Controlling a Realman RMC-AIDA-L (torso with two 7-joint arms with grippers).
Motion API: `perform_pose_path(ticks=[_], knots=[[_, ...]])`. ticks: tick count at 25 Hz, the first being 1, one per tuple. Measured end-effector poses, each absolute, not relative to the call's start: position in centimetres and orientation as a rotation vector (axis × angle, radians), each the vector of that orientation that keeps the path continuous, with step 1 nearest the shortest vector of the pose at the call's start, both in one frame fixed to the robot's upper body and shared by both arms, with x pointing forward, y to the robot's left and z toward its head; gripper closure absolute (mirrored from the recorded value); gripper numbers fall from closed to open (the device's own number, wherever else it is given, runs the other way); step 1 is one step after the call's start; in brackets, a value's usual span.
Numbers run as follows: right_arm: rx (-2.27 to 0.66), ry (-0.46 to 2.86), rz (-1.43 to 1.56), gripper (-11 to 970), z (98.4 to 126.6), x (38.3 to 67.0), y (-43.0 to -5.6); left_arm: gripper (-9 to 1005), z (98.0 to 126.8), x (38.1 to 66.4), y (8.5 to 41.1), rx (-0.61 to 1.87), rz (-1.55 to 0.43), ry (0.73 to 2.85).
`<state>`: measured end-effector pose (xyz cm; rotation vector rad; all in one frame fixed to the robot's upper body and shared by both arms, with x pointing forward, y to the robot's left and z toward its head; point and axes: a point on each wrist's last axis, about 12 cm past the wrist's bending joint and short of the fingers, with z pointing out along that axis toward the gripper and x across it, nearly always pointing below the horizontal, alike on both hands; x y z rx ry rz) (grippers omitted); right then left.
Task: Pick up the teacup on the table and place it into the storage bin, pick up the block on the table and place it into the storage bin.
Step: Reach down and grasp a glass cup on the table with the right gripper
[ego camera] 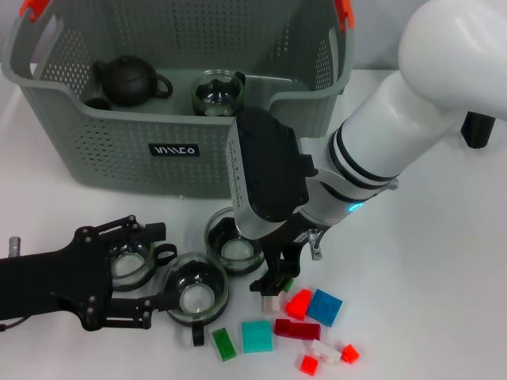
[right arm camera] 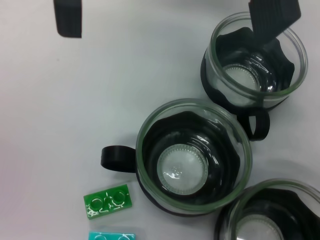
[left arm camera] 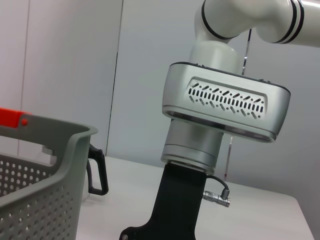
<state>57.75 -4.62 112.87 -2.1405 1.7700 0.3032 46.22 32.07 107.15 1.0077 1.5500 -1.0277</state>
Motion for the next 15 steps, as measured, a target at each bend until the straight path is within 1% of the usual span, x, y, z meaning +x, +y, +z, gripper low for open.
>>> perform_pose_path(ticks=[15], knots=[[-2.112,1.814,0.292,80,112.7,57.97,-4.73,62,107.06,46.07,32.11,1.002,-1.026,1.551]])
